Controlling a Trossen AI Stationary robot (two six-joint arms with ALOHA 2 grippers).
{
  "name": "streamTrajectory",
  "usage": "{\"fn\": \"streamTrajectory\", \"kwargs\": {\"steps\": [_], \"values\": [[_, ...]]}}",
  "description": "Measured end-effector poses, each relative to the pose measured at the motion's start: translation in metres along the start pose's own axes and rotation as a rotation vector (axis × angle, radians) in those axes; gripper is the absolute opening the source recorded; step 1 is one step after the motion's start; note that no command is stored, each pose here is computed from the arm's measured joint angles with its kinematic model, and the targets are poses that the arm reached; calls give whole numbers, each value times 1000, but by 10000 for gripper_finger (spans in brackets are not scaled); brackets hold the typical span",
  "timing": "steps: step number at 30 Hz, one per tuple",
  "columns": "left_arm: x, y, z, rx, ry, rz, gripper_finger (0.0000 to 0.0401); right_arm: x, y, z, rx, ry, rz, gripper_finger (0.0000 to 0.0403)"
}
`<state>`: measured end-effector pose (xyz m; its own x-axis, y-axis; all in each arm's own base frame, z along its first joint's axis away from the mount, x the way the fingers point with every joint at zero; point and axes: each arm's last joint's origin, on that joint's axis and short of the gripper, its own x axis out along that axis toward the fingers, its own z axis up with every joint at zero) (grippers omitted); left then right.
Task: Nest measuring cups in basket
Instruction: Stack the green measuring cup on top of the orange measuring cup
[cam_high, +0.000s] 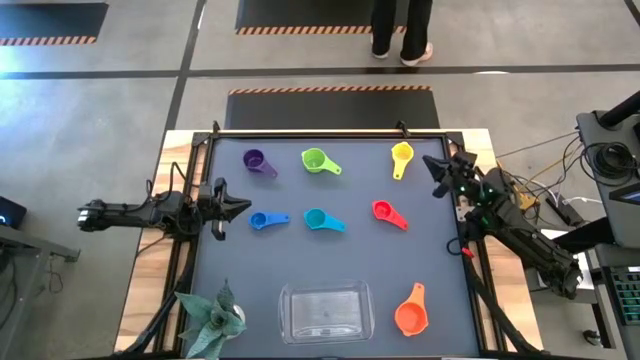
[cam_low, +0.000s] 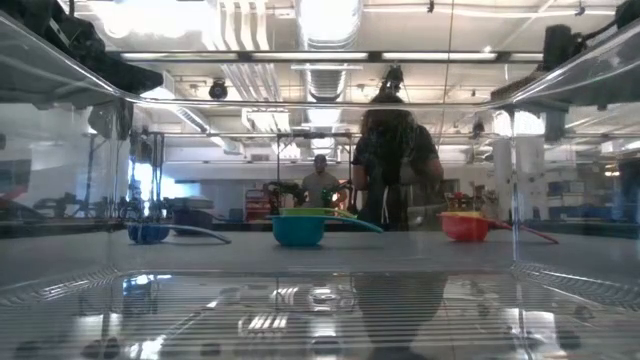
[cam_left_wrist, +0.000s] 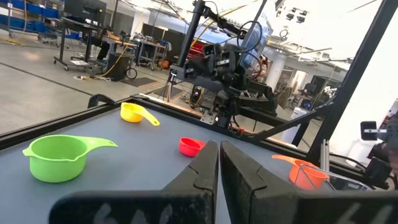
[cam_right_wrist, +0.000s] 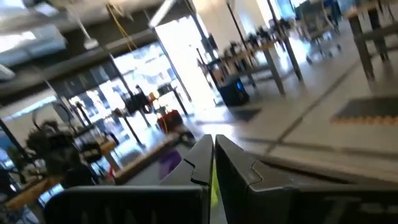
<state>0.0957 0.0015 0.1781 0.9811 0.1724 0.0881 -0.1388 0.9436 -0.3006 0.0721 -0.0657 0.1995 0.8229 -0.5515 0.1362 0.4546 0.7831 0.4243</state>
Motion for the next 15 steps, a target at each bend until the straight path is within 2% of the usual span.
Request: {"fn": "streamTrajectory", "kwargs": {"steps": [4,6,10,15], "values": [[0,0,0,0,0,0,0,2,5,10,30,-102,56,9],[0,0,0,0,1,0,0,4,6,14,60,-109,62,9],[0,0,0,0,0,0,0,15,9,26,68,-65,37,9],[0,0,0,0,0,0,0,53,8,40,-64,78,-30,9]]}}
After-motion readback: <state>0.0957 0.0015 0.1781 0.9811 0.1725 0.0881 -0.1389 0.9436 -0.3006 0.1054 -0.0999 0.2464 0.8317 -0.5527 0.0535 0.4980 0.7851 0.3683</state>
